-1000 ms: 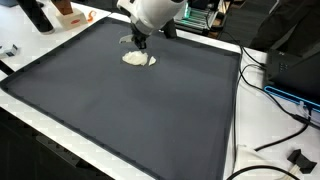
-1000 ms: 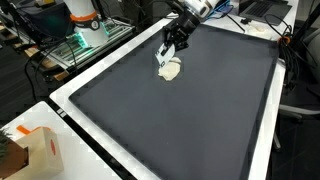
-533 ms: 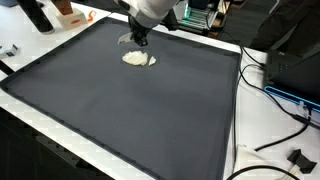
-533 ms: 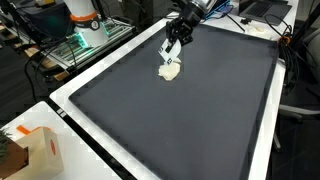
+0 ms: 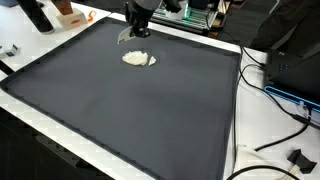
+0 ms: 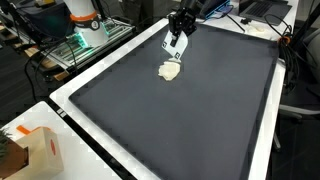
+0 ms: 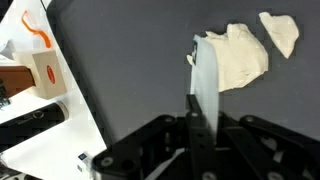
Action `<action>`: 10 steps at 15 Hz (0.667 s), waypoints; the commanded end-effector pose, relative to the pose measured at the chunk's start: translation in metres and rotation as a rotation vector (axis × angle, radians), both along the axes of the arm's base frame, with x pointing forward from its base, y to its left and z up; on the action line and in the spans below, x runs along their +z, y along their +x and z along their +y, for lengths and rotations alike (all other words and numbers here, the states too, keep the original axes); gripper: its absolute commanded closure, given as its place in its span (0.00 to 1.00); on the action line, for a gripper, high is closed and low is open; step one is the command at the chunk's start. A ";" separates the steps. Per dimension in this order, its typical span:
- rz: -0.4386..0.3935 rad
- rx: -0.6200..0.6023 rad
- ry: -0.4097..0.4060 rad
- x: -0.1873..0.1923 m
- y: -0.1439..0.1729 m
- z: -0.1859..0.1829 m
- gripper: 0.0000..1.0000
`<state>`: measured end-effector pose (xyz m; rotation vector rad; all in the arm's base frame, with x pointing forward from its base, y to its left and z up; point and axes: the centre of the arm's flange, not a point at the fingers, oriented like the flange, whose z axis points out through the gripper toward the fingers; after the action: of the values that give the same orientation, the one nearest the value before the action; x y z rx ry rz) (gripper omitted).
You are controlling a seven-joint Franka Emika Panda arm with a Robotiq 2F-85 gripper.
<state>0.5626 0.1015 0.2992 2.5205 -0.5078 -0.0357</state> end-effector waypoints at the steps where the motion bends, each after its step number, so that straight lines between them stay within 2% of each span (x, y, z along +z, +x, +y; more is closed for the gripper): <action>1: 0.005 0.052 0.086 0.018 -0.021 -0.011 0.99; 10: -0.003 0.170 0.250 0.055 -0.033 -0.020 0.99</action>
<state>0.5459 0.0897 0.3445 2.7296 -0.3573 -0.0311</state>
